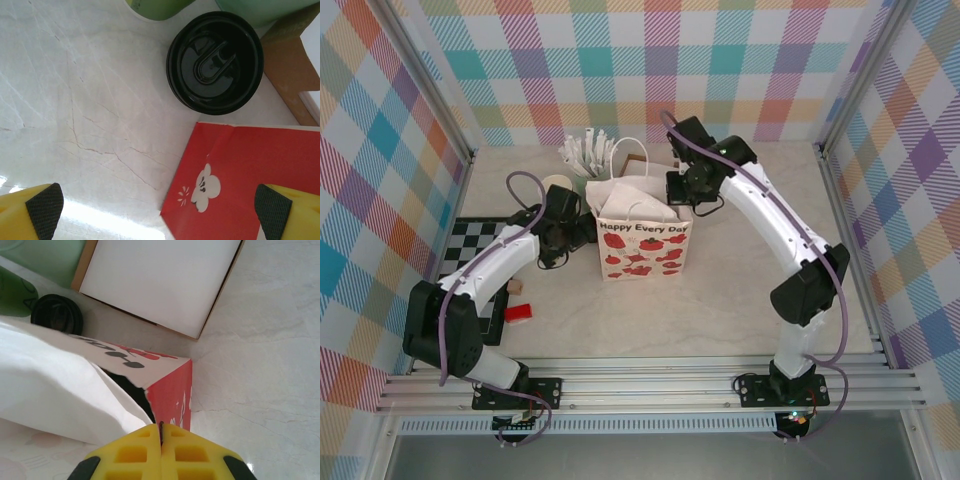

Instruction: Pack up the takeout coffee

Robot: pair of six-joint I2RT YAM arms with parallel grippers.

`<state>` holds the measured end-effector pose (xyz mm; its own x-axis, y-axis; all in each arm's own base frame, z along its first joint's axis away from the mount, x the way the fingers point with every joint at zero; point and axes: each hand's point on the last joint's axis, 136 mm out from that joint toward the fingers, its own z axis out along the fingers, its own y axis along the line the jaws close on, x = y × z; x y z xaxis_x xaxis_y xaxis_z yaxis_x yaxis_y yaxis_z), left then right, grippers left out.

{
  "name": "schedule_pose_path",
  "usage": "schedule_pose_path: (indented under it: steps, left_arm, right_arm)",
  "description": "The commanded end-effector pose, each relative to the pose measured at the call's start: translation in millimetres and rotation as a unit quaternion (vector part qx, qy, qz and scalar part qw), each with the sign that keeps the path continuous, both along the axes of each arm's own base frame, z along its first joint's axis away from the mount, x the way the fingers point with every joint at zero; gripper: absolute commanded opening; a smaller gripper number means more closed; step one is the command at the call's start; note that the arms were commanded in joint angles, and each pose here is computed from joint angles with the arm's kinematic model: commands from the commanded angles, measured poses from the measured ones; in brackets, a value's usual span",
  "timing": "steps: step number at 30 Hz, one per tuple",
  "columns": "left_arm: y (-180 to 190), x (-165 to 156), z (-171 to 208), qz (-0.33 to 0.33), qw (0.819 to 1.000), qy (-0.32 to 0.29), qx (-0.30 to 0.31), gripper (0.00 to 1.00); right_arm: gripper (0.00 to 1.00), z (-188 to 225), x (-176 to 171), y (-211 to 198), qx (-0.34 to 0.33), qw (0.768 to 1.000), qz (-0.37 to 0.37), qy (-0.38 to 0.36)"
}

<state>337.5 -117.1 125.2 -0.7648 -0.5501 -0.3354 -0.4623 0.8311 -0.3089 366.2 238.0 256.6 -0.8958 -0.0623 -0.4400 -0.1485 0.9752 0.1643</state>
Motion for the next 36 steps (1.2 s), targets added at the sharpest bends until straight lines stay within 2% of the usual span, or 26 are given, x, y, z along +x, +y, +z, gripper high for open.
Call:
schedule_pose_path:
  steps: [1,19,22,27,33,34,36]
  left_arm:
    - [-10,3,4,-0.006,1.0,-0.002,-0.011,1.0]
    - [-33,9,1,-0.033,0.999,0.004,-0.013,1.0]
    - [-35,10,2,-0.035,0.999,0.005,-0.012,1.0]
    - [-30,12,8,-0.025,1.0,-0.005,-0.002,1.0]
    - [-12,13,30,0.001,0.999,-0.043,0.026,1.0]
    - [-9,13,32,0.006,0.998,-0.048,0.031,1.0]
    - [-6,12,37,0.014,0.998,-0.055,0.034,1.0]
  right_arm:
    - [0.0,26,-1,-5,0.025,0.999,-0.023,-0.037]
    - [0.0,14,-13,-49,0.002,0.995,-0.095,-0.015]
    - [0.03,12,-15,-55,0.006,0.995,-0.103,-0.014]
    - [0.26,23,-16,-57,0.025,0.994,-0.101,-0.042]
    - [0.51,50,-17,-60,0.065,0.987,-0.095,-0.111]
    - [0.57,55,-18,-61,0.07,0.985,-0.096,-0.125]
    - [0.79,61,-19,-68,0.072,0.981,-0.105,-0.143]
